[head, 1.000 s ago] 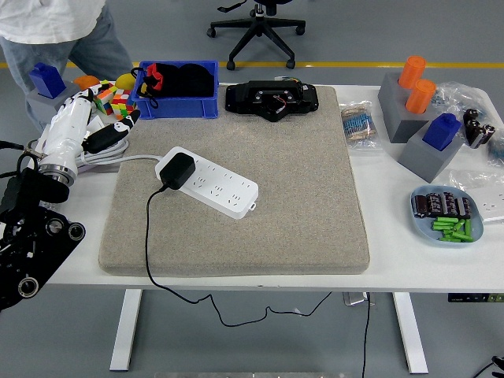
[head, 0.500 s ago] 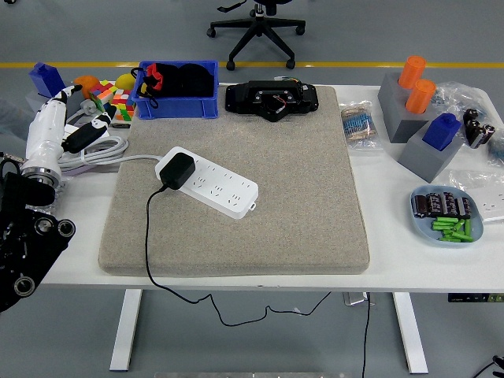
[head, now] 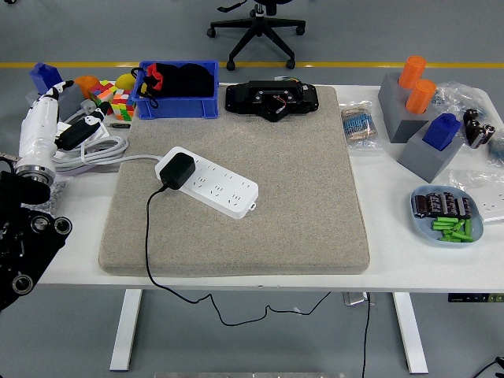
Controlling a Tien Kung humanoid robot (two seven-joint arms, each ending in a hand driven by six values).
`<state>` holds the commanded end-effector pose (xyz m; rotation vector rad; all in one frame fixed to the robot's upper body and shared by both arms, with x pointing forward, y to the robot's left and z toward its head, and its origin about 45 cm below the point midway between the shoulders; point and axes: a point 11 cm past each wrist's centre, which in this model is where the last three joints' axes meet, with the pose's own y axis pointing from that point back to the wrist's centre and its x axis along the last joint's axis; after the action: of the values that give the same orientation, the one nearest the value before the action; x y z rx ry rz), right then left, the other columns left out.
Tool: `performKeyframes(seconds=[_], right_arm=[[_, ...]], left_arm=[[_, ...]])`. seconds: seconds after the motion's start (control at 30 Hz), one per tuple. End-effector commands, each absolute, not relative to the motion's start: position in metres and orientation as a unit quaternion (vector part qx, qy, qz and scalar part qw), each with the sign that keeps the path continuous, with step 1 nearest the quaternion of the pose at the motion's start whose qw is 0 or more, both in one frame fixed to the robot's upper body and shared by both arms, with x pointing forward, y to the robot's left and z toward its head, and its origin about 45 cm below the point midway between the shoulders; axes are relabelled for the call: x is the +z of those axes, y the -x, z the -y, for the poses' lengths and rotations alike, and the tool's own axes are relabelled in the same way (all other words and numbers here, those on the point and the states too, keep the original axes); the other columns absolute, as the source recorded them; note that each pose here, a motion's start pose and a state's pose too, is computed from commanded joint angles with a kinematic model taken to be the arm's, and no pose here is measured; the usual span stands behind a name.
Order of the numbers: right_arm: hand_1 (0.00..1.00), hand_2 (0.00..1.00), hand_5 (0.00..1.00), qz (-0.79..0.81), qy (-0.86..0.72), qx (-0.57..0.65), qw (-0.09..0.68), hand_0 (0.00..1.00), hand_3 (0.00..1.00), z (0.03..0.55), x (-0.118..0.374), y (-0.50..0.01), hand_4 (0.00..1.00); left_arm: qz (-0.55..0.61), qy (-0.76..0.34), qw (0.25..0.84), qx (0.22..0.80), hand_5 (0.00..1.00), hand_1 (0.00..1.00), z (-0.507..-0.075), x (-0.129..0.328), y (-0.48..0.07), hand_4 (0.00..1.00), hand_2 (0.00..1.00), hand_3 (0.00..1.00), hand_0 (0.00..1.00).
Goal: Press the white button,pick up the black plug,place it near the board,insert it into the board
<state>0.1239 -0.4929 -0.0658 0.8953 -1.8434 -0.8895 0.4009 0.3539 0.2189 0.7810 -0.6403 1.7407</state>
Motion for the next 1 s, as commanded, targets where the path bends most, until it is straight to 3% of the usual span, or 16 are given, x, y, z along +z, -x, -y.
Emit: performKeyframes(seconds=[1.0], right_arm=[[0.592,0.583,0.378,0.745,-0.357,-0.361,0.433,0.622,0.578,0.4935,-0.0650,-0.1254,0.640]], left_arm=[[0.270,-0.324,0.534,0.733,0.717,0.991,-0.3522,0.2230,-0.3992,0.840,0.954,0.897,0.998]])
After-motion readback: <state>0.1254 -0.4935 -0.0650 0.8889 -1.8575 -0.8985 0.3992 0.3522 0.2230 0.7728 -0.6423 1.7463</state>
